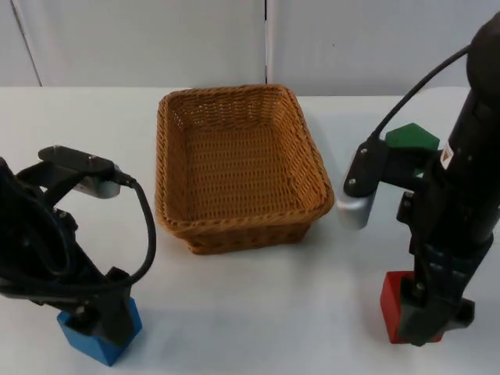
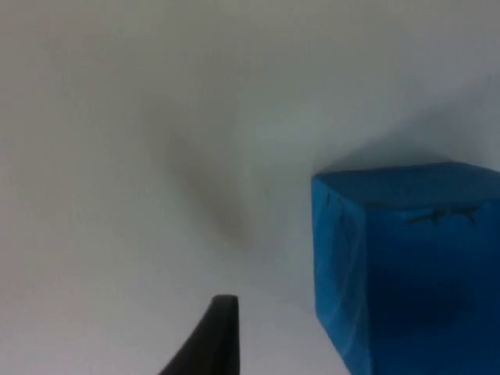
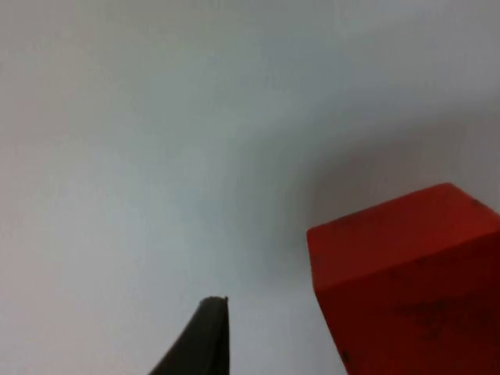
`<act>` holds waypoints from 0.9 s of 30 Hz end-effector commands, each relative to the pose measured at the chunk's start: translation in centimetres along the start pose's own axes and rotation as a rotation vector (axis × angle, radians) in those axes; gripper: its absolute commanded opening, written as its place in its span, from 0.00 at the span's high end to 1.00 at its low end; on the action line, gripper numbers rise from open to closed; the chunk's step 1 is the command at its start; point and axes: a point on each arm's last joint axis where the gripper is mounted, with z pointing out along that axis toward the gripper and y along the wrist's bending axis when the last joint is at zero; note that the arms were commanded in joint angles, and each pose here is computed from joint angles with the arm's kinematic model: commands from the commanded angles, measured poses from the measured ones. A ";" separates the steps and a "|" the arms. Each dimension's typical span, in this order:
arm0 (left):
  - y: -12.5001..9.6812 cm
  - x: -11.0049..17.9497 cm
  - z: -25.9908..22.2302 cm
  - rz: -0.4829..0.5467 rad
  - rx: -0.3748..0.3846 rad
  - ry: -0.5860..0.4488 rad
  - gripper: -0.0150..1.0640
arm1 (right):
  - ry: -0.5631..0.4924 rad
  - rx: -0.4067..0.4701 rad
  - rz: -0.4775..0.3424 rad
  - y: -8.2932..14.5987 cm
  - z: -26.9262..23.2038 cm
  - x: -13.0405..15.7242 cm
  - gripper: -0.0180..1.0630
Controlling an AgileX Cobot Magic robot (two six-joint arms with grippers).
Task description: Pick up one cube with each hand and place exactly two cubes into the same basket, leaving the remaining cube outside.
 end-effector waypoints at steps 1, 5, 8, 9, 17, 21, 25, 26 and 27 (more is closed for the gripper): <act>-0.2 -0.2 0.3 -0.024 0.010 -0.001 0.01 | 0.010 0.003 -0.017 -0.1 0.5 0.0 0.01; 0.0 -0.1 1.3 -0.025 0.006 0.016 0.01 | 0.038 -0.013 -0.019 -0.2 2.1 0.1 0.01; 0.1 -0.2 1.5 -0.032 -0.001 0.005 0.01 | 0.047 -0.020 -0.018 -0.2 2.7 0.1 0.01; 0.1 -0.2 1.6 -0.039 0.000 0.004 0.01 | 0.052 -0.024 -0.018 -0.2 2.9 0.2 0.01; 0.5 -0.4 2.4 -0.045 -0.021 -0.009 0.01 | 0.060 -0.026 -0.019 -0.3 3.7 0.2 0.01; 0.7 -0.4 2.9 -0.048 -0.032 -0.012 0.01 | 0.060 -0.026 -0.019 -0.3 3.7 0.2 0.01; 0.8 -0.2 3.6 -0.052 -0.030 0.010 0.01 | 0.059 -0.021 -0.023 -0.3 3.7 0.2 0.01; 0.8 -0.1 3.8 -0.053 -0.028 0.018 0.01 | 0.060 -0.020 -0.025 -0.3 3.7 0.2 0.01; 0.8 -0.1 3.9 -0.056 -0.027 0.023 0.01 | 0.061 -0.019 -0.027 -0.3 3.7 0.2 0.03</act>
